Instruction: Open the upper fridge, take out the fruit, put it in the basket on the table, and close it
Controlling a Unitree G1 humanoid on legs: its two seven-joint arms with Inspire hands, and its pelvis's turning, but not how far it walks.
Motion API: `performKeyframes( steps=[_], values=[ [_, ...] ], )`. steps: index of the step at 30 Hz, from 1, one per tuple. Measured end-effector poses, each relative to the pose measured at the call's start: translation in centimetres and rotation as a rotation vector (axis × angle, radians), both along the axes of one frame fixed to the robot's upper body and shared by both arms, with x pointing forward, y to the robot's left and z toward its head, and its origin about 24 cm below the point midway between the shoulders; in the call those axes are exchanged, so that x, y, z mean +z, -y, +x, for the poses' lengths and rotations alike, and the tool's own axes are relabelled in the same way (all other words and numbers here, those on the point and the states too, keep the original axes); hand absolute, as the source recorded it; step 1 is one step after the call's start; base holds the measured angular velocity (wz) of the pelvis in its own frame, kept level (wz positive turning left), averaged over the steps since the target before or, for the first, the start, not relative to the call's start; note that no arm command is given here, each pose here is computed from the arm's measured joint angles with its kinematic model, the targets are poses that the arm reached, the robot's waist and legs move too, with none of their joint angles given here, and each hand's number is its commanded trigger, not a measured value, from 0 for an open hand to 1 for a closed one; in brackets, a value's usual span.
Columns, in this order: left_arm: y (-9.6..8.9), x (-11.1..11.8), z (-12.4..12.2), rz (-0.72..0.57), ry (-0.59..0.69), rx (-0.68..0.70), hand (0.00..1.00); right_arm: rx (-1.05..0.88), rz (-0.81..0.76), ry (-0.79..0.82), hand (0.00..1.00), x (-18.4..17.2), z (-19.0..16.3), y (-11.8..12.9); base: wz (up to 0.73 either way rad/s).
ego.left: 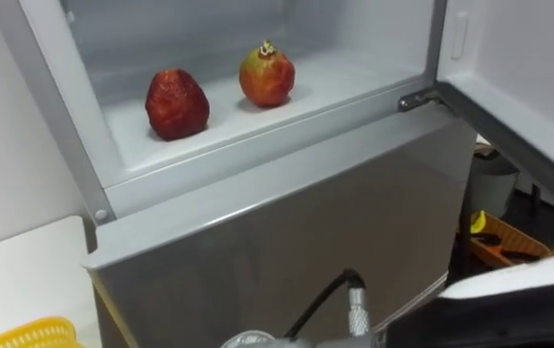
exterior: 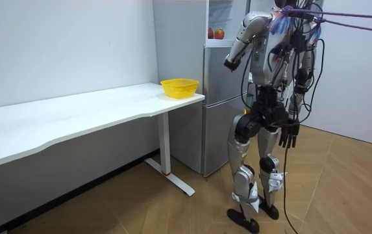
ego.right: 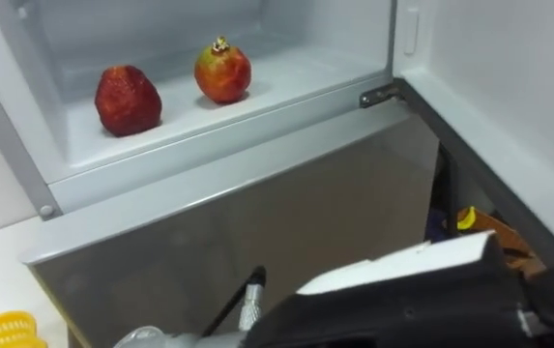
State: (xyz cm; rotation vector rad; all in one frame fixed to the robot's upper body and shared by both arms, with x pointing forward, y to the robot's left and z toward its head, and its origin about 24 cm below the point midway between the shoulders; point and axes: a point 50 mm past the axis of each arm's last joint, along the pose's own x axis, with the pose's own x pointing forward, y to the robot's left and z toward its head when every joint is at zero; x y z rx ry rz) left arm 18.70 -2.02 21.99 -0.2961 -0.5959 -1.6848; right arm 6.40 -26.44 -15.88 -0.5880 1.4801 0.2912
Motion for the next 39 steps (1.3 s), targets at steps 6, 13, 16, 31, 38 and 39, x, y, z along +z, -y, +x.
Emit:
performKeyframes(
  steps=[6, 13, 16, 31, 38, 39],
  values=[
    [1.9, 0.5, 0.1, 0.004, -0.015, -0.031, 0.00, 0.009, -0.004, 0.009, 0.00, 0.0, 0.5, -0.1, -0.03],
    [2.4, 0.6, 0.0, 0.005, -0.016, -0.008, 0.00, 0.026, -0.016, 0.017, 0.00, 0.1, 0.8, -0.2, 0.00],
    [2.4, 0.6, 0.1, 0.007, -0.018, 0.002, 0.00, 0.025, -0.024, 0.018, 0.00, 0.1, 0.8, -0.1, 0.06],
    [-6.5, -0.4, 2.6, -0.019, 0.068, 0.488, 0.00, -0.006, -0.009, 0.027, 0.00, 0.0, 0.4, -0.1, 0.09],
    [-10.7, 2.0, 2.2, -0.168, 0.197, 0.726, 0.00, -0.030, -0.016, 0.074, 0.00, 0.0, 0.3, 0.1, 0.15],
    [-11.7, 2.1, 2.2, -0.191, 0.188, 0.783, 0.00, -0.038, -0.017, 0.070, 0.00, -0.1, 0.0, 0.0, 0.00]
  ],
)
